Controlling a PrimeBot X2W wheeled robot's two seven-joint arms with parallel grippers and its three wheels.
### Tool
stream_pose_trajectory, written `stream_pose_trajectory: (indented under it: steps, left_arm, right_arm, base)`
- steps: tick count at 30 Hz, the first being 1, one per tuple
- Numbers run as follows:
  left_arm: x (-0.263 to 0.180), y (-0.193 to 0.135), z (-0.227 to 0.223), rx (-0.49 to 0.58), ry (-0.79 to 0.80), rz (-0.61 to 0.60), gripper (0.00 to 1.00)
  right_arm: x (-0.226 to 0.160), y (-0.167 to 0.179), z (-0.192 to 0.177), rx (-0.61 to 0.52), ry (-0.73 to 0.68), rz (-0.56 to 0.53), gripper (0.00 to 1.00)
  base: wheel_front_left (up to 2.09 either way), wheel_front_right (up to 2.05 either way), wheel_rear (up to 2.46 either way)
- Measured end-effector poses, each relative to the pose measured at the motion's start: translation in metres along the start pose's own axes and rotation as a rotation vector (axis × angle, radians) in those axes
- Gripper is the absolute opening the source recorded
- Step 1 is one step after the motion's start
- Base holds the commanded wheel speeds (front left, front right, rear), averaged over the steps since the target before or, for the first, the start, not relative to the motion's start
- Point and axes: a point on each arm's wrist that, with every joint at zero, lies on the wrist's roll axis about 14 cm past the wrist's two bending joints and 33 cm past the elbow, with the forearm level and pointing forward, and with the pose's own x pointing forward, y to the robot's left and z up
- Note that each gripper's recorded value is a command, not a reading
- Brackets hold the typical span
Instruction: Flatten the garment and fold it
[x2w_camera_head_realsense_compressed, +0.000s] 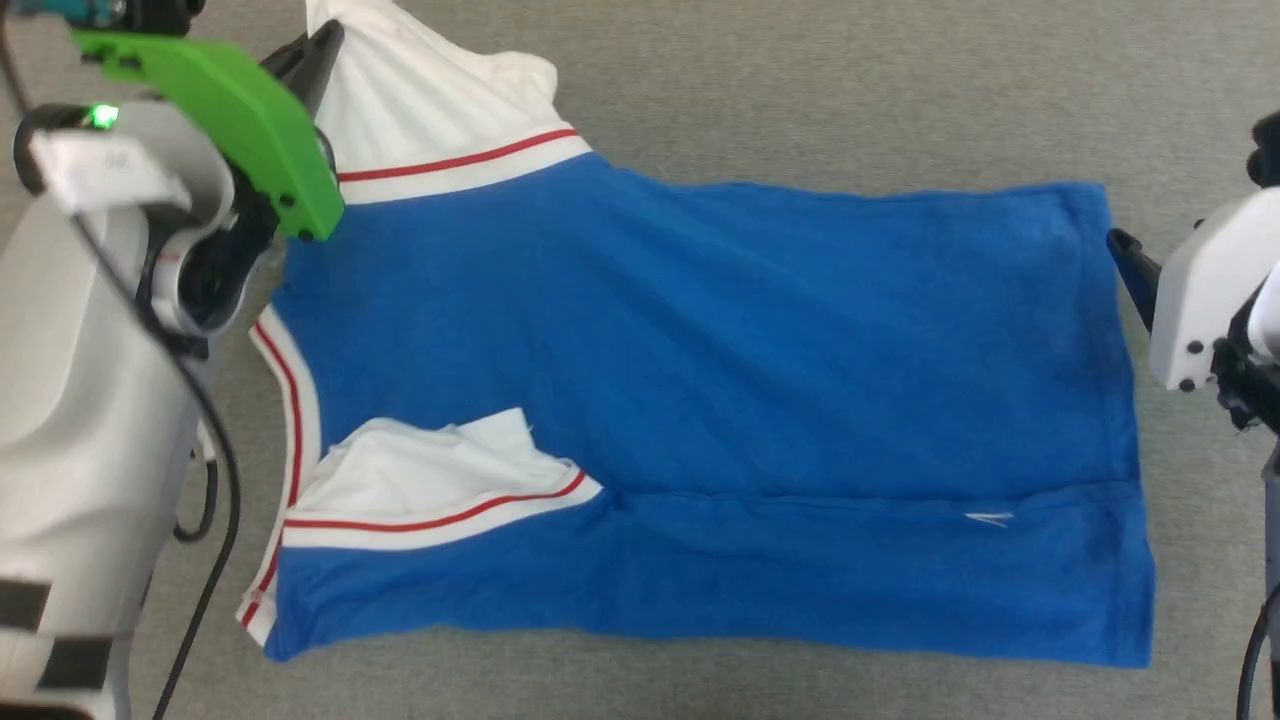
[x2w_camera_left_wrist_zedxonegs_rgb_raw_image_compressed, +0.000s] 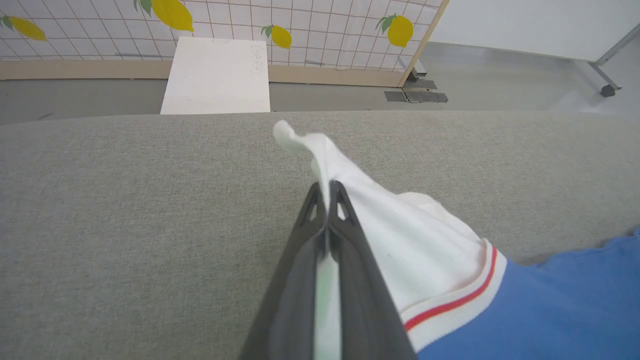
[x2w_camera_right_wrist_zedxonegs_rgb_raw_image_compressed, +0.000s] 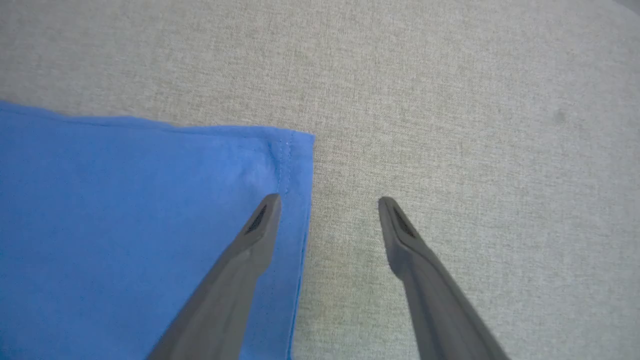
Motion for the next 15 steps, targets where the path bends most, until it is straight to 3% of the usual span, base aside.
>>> stream_pose_trajectory:
  steps: [12,13,14,15]
  left_arm:
    - [-0.019,0.003,-0.028,-0.069,-0.001,-0.002,0.0]
    - [-0.02,0.004,-0.029,-0.072,-0.002,0.001,0.0]
    - [-0.02,0.004,-0.03,-0.071,-0.001,0.002,0.0]
    - [-0.02,0.004,-0.03,-0.07,0.001,0.002,0.0]
  right_arm:
    - [0.044,0.031,-0.01,-0.14,0.168,0.042,1.0]
    - [0.045,0.031,-0.011,-0.146,0.186,0.043,0.93]
    - [0.046,0.032,-0.011,-0.147,0.197,0.045,0.12]
    - [0.046,0.033,-0.009,-0.145,0.202,0.047,0.0]
  base:
    - [0.0,0.0,0.0]
    - [0.0,0.0,0.0]
    - [0.0,0.0,0.0]
    - [0.0,0.0,0.0]
